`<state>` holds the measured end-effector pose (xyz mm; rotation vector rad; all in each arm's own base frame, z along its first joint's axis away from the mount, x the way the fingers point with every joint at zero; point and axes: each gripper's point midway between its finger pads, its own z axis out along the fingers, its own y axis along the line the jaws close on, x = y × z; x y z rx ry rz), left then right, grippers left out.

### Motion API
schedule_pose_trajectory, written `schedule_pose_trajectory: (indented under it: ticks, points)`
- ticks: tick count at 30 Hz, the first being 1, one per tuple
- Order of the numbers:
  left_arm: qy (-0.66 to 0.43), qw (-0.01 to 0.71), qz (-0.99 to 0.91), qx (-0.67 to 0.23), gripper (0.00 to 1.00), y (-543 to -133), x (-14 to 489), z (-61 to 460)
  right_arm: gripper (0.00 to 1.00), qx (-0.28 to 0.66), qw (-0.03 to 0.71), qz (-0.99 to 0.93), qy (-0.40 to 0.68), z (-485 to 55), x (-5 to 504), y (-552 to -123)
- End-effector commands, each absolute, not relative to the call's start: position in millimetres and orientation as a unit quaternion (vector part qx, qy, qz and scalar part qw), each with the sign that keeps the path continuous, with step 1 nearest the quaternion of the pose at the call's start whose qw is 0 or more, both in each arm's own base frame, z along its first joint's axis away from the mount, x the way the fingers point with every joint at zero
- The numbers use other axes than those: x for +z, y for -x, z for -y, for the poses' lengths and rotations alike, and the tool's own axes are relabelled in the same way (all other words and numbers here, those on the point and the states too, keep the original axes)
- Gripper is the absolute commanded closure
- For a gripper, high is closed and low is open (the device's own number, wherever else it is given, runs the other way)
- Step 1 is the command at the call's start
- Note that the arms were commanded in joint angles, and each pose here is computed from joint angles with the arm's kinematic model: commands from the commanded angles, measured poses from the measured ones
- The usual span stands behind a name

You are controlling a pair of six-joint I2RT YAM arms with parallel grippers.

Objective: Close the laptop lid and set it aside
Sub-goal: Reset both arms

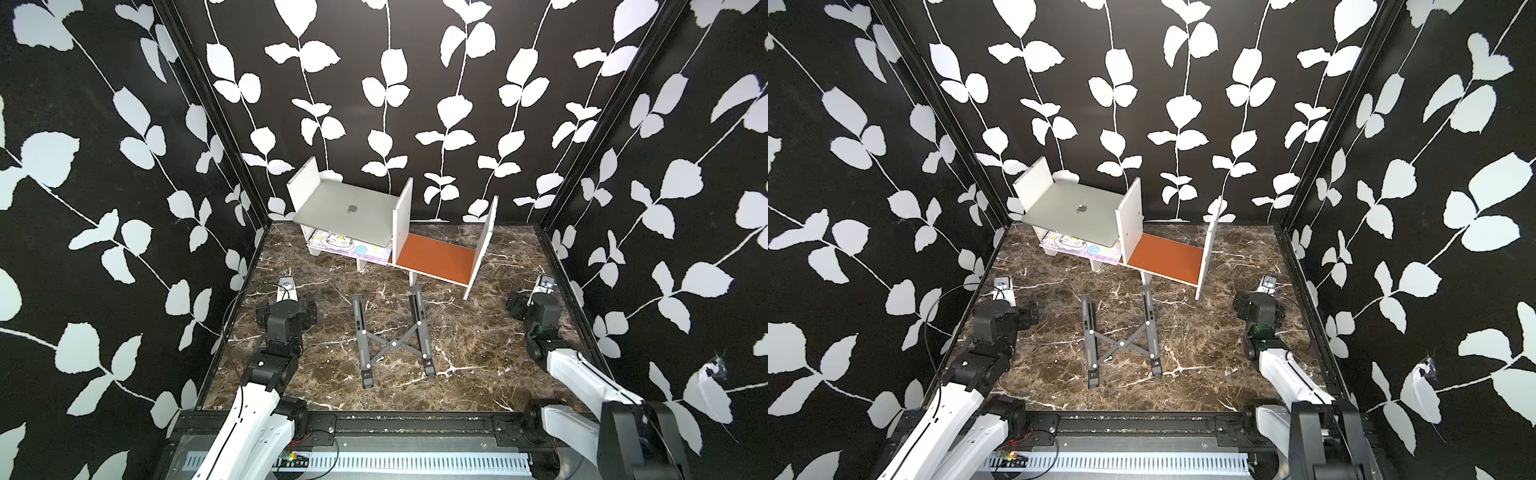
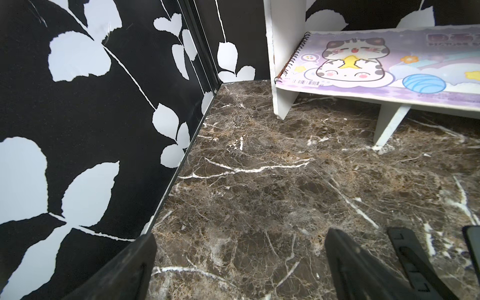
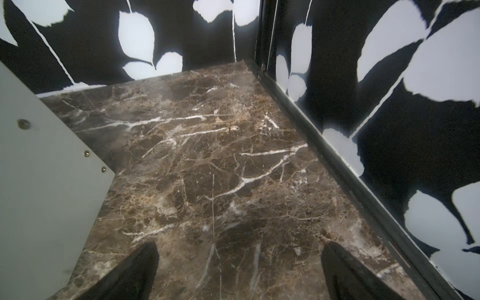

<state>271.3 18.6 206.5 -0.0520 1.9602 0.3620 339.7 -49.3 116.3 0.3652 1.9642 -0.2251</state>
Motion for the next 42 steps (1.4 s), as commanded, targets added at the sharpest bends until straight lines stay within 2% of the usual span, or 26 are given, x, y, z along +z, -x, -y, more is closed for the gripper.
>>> schedule_pose_trajectory:
  ticks: [1,3,6,8,10,15,23,26,30,32,35,42]
  points:
    - [0.015,0.545,-0.823,0.159,0.01,-270.8,218.7,-19.8,0.0,-0.085,0.598,-0.785,-0.137,45.9,138.5,-365.3]
    - [0.014,0.546,-0.823,0.157,0.01,-270.9,219.7,-19.0,0.0,-0.08,0.625,-0.769,-0.11,39.3,144.5,-379.9]
    - [0.012,0.547,-0.823,0.155,0.01,-272.2,221.5,-18.0,0.0,-0.073,0.639,-0.761,-0.083,30.6,125.6,-396.9]
    - [0.009,0.548,-0.822,0.152,0.01,-273.9,222.7,-16.1,0.0,-0.072,0.609,-0.785,-0.083,29.4,116.6,-395.4]
    - [0.0,0.551,-0.822,0.143,0.01,-277.2,220.0,-11.5,0.0,-0.077,0.632,-0.766,-0.088,31.8,123.3,-396.6]
    - [-0.017,0.553,-0.821,0.142,0.01,-294.8,203.1,-3.9,0.0,-0.078,0.622,-0.774,-0.088,31.4,119.2,-395.4]
    - [-0.064,0.546,-0.821,0.156,0.01,-339.0,156.2,9.8,0.0,-0.077,0.627,-0.771,-0.087,30.8,121.4,-395.6]
    - [-0.051,0.557,-0.818,0.136,0.01,-359.5,130.7,10.3,0.0,-0.078,0.627,-0.77,-0.088,31.3,121.7,-395.7]
    - [-0.078,0.586,-0.8,0.101,0.01,-396.7,125.0,19.7,0.0,-0.078,0.626,-0.771,-0.087,31.2,121.0,-395.5]
    - [-0.052,0.592,-0.801,0.075,0.01,-403.6,105.1,8.4,0.0,-0.077,0.625,-0.772,-0.085,30.5,120.6,-395.8]
    - [-0.018,0.588,-0.806,0.069,0.01,-396.7,99.7,-7.3,0.0,-0.075,0.625,-0.773,-0.083,29.4,120.7,-396.3]
    - [-0.032,0.596,-0.8,0.065,0.01,-396.7,99.0,-3.1,0.0,-0.073,0.625,-0.773,-0.079,28.1,121.2,-397.2]
